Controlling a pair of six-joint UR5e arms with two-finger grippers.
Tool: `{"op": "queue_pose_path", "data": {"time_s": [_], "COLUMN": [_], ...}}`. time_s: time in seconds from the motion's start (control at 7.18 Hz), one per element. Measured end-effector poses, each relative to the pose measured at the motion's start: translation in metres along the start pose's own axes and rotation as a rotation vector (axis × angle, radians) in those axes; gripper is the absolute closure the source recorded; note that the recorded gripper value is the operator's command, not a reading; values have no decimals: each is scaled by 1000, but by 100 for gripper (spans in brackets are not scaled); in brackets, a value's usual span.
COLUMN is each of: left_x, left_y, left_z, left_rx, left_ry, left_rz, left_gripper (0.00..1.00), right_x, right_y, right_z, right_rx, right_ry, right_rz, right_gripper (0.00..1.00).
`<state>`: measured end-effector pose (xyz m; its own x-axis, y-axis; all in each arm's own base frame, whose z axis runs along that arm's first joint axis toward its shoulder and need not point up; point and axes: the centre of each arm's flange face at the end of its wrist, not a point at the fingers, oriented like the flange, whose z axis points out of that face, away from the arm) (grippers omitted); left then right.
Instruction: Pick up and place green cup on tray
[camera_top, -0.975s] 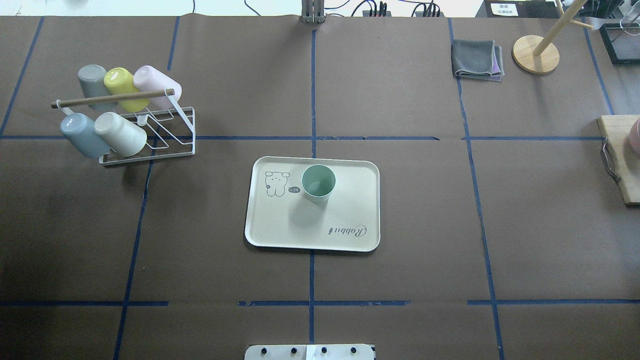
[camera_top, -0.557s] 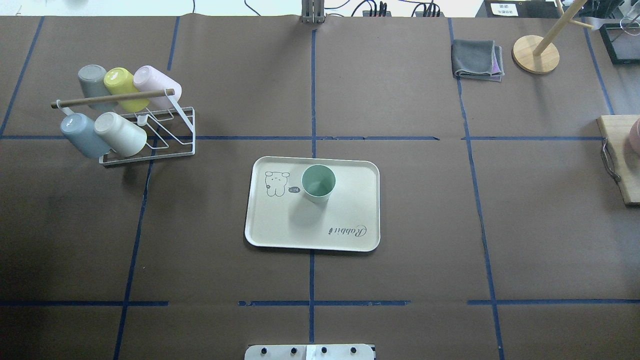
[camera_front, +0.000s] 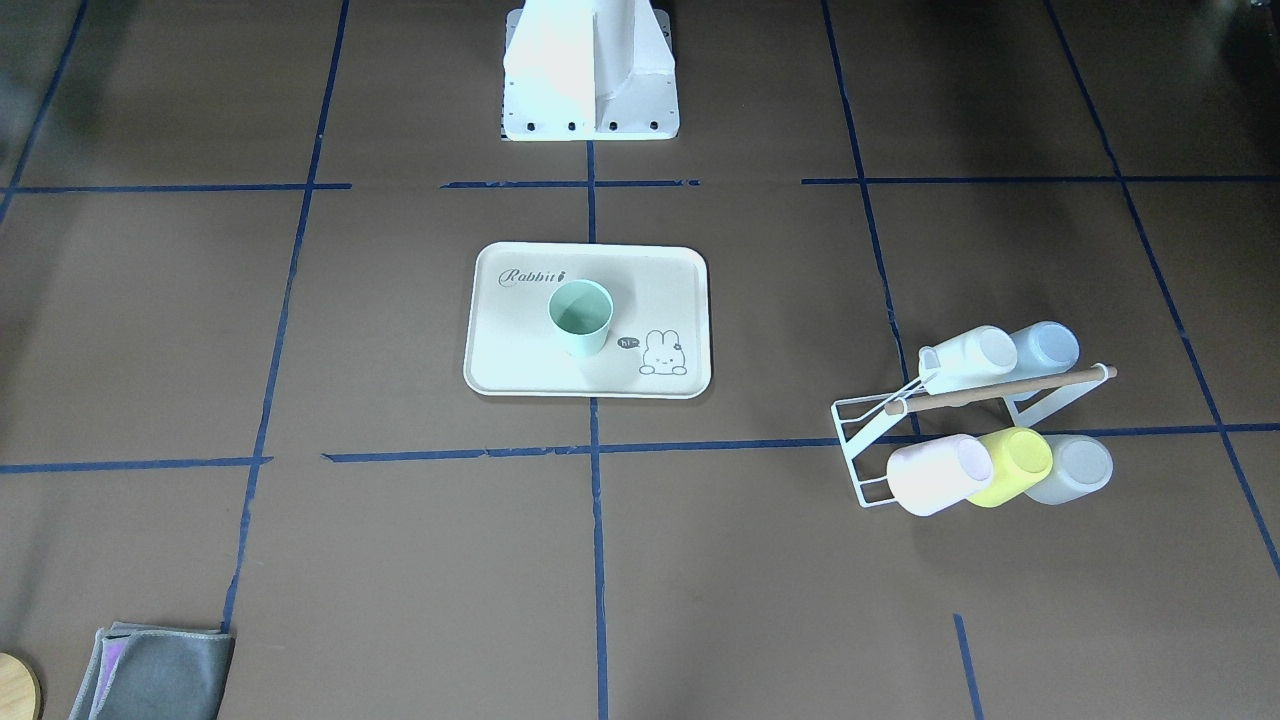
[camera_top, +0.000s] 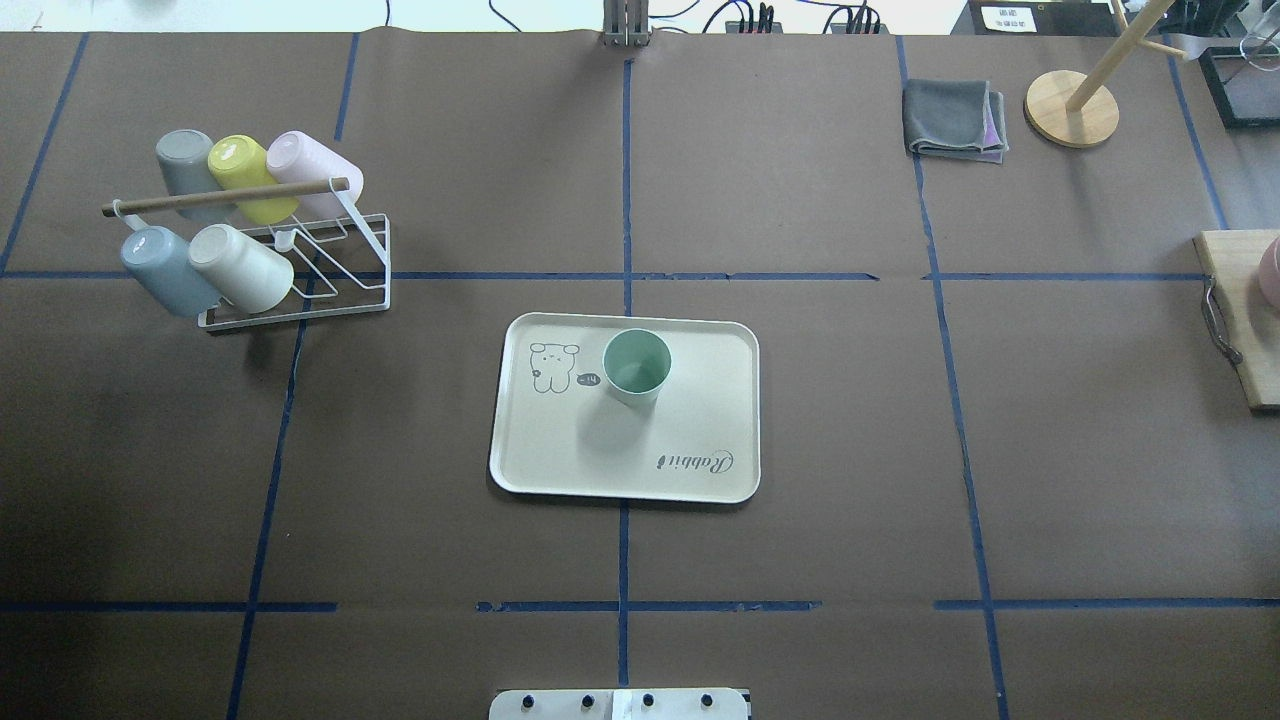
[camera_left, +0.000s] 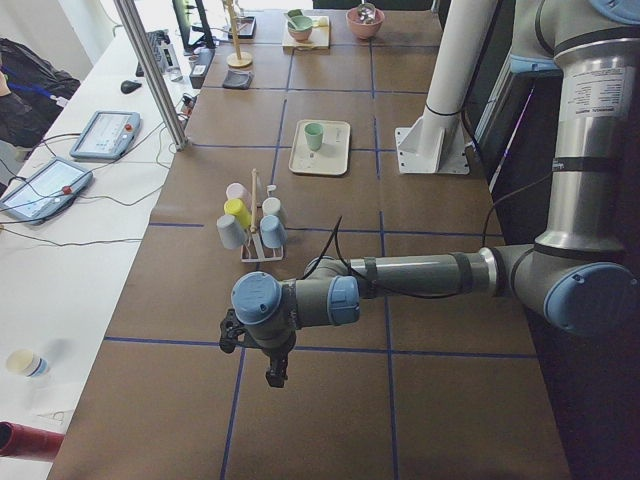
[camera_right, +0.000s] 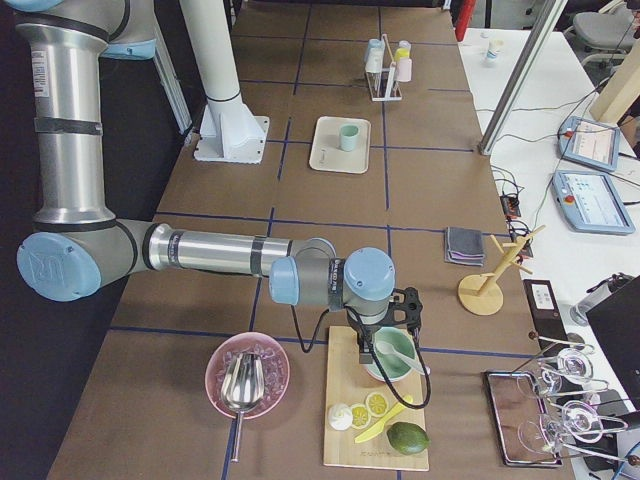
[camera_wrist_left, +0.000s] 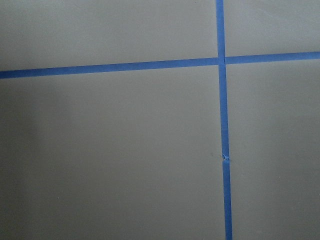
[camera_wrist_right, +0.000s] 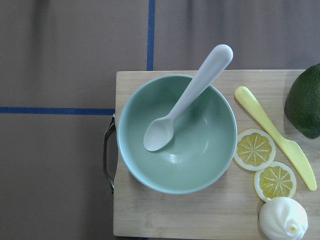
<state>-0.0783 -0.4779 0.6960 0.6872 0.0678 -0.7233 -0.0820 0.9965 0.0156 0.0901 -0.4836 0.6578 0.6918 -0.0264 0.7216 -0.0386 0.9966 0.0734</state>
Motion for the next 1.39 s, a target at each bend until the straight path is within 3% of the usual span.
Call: {"op": "queue_pose_path", "data": {"time_s": [1.39], "left_x": [0], "left_y": [-1], "left_z": [-1], "left_rx": [1], "left_ry": [0], "left_rz": [1], "left_gripper": [0], "right_x": [-6], "right_y": [5], "right_z": [11], "right_rx": [-24], "right_ry": [-5], "right_rz": [-8], "right_gripper": [0]}}
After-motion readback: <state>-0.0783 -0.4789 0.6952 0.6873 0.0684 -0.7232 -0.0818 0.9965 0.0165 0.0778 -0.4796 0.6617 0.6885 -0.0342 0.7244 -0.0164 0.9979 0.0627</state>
